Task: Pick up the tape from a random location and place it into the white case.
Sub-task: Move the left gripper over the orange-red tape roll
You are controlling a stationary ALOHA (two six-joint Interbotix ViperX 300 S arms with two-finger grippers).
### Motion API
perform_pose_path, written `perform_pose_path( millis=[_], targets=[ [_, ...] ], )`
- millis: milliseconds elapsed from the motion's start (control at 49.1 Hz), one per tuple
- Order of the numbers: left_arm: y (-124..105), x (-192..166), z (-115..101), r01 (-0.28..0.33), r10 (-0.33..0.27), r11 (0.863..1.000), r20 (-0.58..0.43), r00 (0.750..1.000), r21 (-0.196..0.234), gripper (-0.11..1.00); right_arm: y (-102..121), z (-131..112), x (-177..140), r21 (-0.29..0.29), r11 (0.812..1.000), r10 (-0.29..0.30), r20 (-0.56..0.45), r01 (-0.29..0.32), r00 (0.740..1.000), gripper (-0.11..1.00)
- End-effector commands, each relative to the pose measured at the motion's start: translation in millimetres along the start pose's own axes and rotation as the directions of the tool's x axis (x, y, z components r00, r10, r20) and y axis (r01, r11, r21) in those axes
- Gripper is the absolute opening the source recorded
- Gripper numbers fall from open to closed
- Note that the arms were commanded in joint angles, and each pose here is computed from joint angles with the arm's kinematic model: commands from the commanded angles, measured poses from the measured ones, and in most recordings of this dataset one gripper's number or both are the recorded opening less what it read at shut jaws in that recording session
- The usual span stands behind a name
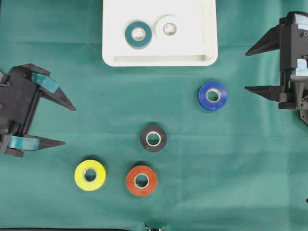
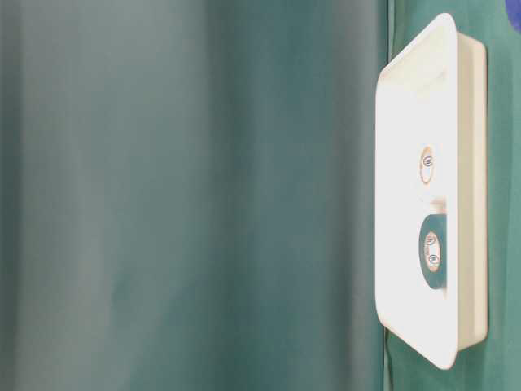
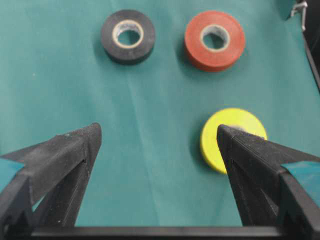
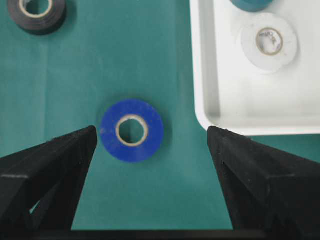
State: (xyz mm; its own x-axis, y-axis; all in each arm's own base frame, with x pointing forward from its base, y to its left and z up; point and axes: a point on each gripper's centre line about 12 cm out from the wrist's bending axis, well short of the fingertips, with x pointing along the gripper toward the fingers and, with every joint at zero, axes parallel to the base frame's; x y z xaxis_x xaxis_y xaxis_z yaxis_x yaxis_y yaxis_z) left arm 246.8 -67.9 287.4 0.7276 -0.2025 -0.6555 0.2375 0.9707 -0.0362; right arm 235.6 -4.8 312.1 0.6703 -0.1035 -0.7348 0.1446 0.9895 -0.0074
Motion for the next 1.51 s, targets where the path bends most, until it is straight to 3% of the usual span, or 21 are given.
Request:
perform_pose_path(
  millis=[0,407,713,977,1160,1486],
  targets=[
    [-2.2,3.7,18.2,0.007,-0.007,1.000,0.038,0.999,0.001,1.00,0.7,5.1,-4.1,0.002,1.000,0.006,0.022,-0.006,1.000,0.88],
    [-14.0,45.1,70.4,0.028,-0.029,0.999,0.051,0.998,0.018,1.00,1.3,5.1,1.1,-0.007,1.000,0.003,0.006,-0.003,1.000,0.88],
    [-23.7,75.4,124.0,0.039,-0.042,0.998,0.082,0.996,0.039,1.00,1.2,5.0,1.1,-0.013,1.000,0.001,0.005,-0.001,1.000,0.88],
    [-29.6,89.2,153.8,0.046,-0.050,0.998,0.104,0.993,0.044,1.00,1.1,4.8,1.1,-0.017,1.000,0.001,0.003,-0.001,1.000,0.88],
    [-35.5,94.0,165.3,0.054,-0.060,0.997,0.112,0.992,0.051,1.00,1.2,5.2,1.1,-0.017,1.000,0.002,0.006,-0.001,1.000,0.88],
    [-35.3,95.8,162.7,0.054,-0.058,0.997,0.087,0.995,0.046,1.00,1.6,5.1,1.1,-0.017,1.000,0.003,0.006,-0.002,1.000,0.88]
  ],
)
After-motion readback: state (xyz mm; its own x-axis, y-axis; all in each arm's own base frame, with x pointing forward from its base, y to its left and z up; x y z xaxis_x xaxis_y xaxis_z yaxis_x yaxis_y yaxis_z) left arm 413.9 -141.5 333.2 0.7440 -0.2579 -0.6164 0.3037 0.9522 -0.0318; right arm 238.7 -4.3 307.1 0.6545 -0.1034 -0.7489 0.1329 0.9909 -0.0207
